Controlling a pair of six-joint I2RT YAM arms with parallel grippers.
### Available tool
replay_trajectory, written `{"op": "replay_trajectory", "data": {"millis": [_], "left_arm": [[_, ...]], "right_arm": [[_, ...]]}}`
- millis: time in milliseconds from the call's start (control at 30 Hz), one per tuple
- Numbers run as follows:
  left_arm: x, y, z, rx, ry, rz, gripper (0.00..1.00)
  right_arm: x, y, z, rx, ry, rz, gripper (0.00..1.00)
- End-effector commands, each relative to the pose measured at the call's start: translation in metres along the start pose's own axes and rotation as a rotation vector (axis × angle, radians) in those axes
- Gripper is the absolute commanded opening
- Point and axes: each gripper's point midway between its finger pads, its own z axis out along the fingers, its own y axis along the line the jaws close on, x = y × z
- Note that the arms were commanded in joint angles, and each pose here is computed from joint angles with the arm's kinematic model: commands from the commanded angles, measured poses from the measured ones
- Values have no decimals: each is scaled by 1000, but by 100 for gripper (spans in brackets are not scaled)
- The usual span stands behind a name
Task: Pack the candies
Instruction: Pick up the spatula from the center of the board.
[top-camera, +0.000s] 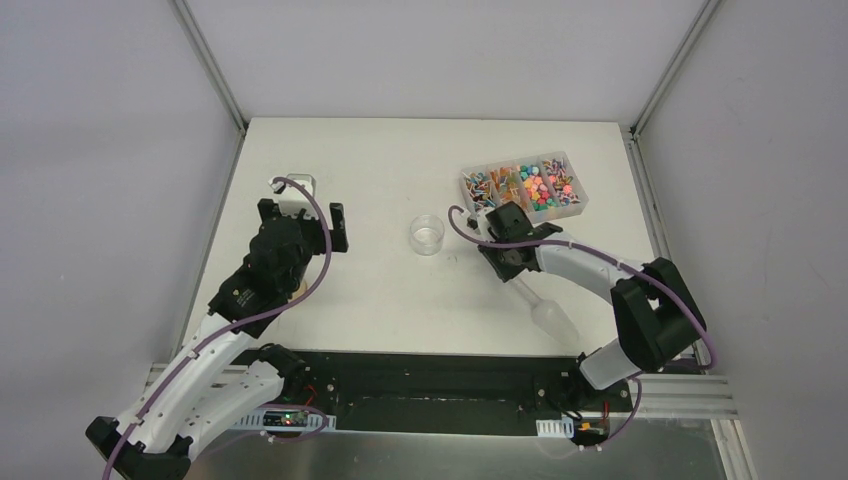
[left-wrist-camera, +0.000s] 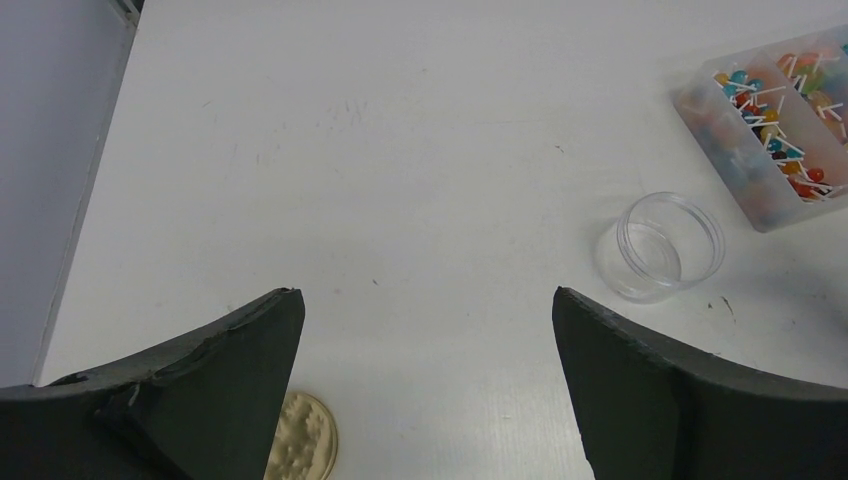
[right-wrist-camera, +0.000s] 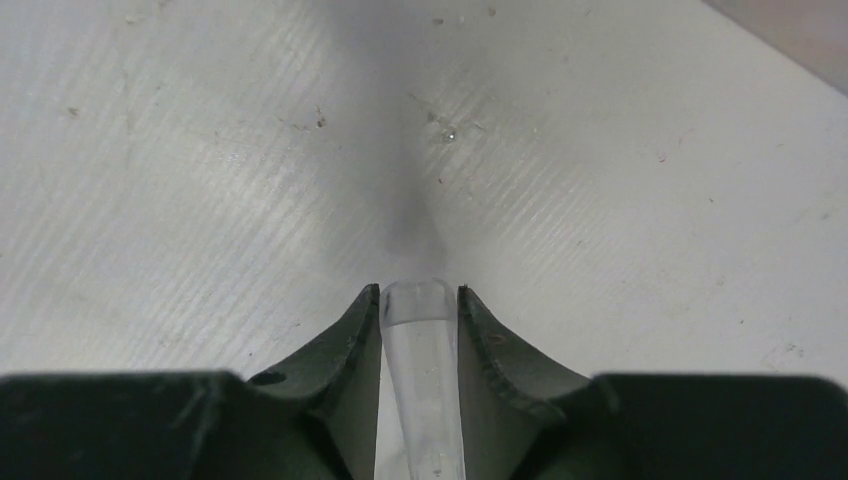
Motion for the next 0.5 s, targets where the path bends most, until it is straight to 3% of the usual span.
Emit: {"op": "replay_trajectory", "data": {"millis": [0,167,467], "left_arm": [[-7,-8,3,32,-28,-14,98],[-4,-19,4,79,-12,-31,94],[-25,-69,-16,342,15,-224,88]], "right_arm": [[-40,-2,-39,-4,-149,1,0],[-62,15,-80,-108,-284,59,0],[-111,46,-204,-316,-776,81,0]]}}
